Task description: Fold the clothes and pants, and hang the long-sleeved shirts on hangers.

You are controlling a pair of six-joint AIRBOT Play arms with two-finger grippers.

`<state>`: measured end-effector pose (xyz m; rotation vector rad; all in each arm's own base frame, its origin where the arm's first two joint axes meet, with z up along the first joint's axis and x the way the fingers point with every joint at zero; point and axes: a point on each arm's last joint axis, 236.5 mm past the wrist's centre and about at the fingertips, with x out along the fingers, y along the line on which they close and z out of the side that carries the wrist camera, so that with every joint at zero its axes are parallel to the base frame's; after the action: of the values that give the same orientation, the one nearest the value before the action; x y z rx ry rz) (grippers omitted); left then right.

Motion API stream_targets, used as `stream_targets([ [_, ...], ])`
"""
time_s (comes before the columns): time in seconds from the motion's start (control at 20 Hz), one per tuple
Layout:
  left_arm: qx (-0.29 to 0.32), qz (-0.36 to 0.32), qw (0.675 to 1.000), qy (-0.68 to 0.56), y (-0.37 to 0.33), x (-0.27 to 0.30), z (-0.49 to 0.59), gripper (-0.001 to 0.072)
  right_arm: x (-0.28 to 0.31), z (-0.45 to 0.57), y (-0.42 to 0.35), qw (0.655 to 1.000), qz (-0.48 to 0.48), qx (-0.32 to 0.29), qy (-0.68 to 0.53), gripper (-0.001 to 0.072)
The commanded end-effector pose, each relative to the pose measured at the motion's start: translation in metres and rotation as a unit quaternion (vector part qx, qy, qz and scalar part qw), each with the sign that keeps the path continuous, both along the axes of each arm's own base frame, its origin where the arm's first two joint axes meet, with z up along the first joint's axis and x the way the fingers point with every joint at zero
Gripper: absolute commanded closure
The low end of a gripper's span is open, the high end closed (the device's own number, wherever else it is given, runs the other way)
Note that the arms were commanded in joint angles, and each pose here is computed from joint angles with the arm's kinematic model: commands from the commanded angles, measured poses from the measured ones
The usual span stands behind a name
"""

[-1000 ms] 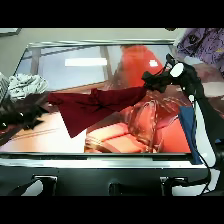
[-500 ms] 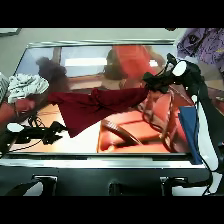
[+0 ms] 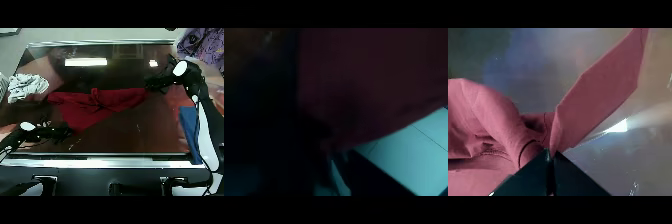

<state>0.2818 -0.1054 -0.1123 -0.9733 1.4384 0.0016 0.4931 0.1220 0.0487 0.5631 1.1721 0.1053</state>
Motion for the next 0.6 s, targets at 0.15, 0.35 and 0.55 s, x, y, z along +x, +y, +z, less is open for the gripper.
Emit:
stream_targets([
  [0.15,0.011,-0.014,0.998,-0.067,0.004,0.050,0.025,0.0694,0.002,0.017,0.000,1.000,0.003,-0.001,-0.027,0.0683],
  [0.35,0.040,-0.051,0.976,-0.209,0.028,0.128,0.144,0.0695,0.021,0.068,-0.020,0.993,-0.027,-0.019,-0.112,0.0683],
  [0.55,0.129,-0.077,0.906,-0.395,0.071,0.160,0.347,0.0695,0.016,0.165,-0.088,0.977,-0.129,-0.039,-0.168,0.0683],
])
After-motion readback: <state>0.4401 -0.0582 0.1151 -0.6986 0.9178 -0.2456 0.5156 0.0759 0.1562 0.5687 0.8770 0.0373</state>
